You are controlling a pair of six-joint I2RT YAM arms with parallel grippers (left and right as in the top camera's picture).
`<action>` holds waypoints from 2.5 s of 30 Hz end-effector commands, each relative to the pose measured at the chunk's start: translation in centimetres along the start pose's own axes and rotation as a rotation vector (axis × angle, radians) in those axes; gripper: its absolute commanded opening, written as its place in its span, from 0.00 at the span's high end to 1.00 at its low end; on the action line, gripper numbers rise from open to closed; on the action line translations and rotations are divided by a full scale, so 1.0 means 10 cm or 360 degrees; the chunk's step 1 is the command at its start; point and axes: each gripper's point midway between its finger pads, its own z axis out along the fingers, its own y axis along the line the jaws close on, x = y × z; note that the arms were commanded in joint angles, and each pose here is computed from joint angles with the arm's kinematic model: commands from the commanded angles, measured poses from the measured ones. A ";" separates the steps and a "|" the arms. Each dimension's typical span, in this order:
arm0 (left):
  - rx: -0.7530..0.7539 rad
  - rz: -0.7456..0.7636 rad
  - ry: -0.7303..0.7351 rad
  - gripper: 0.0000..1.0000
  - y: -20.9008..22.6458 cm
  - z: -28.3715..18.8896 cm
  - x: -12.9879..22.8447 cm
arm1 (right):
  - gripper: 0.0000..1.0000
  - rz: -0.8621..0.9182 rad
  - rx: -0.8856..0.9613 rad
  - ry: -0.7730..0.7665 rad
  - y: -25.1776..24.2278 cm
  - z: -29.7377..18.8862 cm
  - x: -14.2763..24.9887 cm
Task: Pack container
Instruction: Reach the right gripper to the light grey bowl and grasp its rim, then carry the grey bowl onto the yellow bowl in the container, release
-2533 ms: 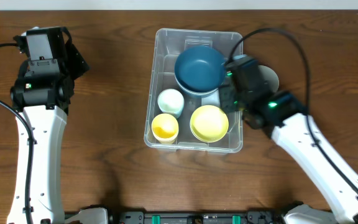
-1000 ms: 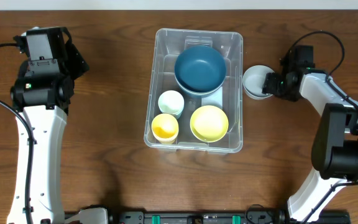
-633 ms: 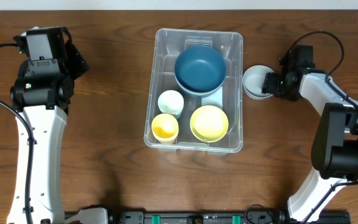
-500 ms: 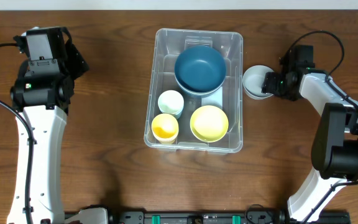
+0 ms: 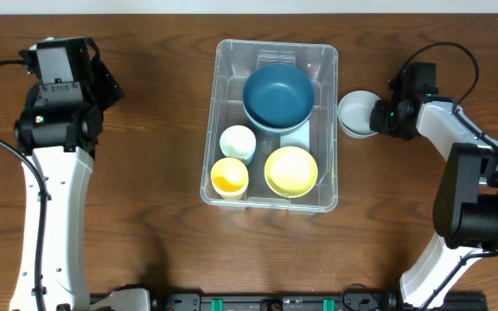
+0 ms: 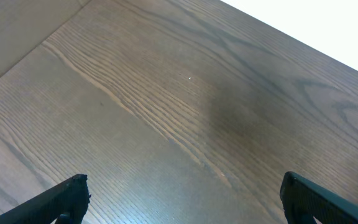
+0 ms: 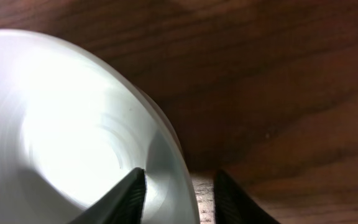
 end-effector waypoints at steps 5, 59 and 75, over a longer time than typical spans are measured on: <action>-0.0028 0.0003 -0.0028 0.02 0.04 -0.03 -0.06 | 0.68 0.0072 0.0008 -0.0009 -0.13 -0.03 -0.05; -0.0028 0.0003 -0.0029 0.02 0.04 -0.03 -0.06 | 0.99 0.0094 0.0076 -0.0519 -0.11 -1.94 -0.36; -0.0028 0.0003 -0.0029 0.02 0.04 -0.03 -0.06 | 0.99 -0.0462 -0.0325 -0.0651 1.31 -2.71 0.30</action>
